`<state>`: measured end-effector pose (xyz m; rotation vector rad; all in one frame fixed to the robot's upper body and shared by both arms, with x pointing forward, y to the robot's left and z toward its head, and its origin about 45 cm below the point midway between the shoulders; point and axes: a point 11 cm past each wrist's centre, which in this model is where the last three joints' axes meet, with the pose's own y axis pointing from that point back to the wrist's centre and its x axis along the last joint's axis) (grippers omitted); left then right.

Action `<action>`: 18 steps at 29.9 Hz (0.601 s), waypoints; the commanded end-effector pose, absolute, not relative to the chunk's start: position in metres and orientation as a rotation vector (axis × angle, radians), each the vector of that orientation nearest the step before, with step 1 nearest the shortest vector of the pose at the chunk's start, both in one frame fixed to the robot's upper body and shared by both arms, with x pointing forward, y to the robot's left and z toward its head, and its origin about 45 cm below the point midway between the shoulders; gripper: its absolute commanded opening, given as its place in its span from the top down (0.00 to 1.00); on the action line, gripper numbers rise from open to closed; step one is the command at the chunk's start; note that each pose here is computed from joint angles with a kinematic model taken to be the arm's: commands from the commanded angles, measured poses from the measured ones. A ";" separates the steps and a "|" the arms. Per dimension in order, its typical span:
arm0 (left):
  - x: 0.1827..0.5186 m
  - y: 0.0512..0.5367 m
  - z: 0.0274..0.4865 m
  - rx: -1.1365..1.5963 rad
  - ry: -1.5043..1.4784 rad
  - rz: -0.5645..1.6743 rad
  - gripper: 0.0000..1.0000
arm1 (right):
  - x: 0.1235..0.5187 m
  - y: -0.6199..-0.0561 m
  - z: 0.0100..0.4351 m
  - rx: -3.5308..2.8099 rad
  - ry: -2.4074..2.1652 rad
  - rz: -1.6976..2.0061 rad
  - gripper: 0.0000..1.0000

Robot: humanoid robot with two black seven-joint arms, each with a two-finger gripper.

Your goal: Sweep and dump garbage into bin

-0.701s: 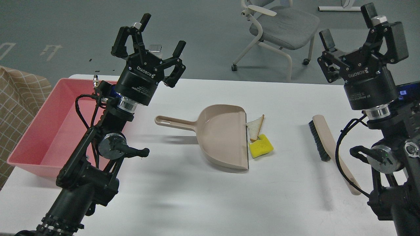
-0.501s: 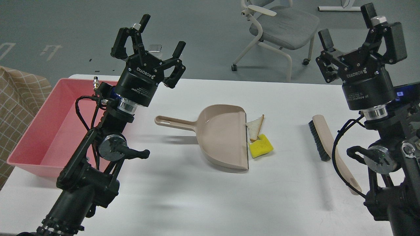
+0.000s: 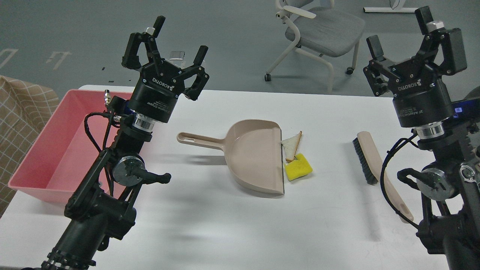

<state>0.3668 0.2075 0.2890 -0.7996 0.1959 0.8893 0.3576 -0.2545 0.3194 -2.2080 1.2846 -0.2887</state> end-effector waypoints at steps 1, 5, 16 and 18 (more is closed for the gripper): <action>0.367 0.208 0.289 -0.797 0.193 0.889 0.01 | 0.357 -0.255 0.320 -2.203 1.283 -0.285 0.00; 0.367 0.209 0.289 -0.795 0.193 0.890 0.01 | 0.357 -0.255 0.320 -2.203 1.283 -0.285 0.00; 0.365 0.212 0.284 -0.781 0.195 0.901 0.01 | 0.358 -0.255 0.317 -2.206 1.288 -0.277 0.00; 0.366 0.212 0.285 -0.781 0.194 0.900 0.01 | 0.358 -0.255 0.317 -2.206 1.288 -0.277 0.00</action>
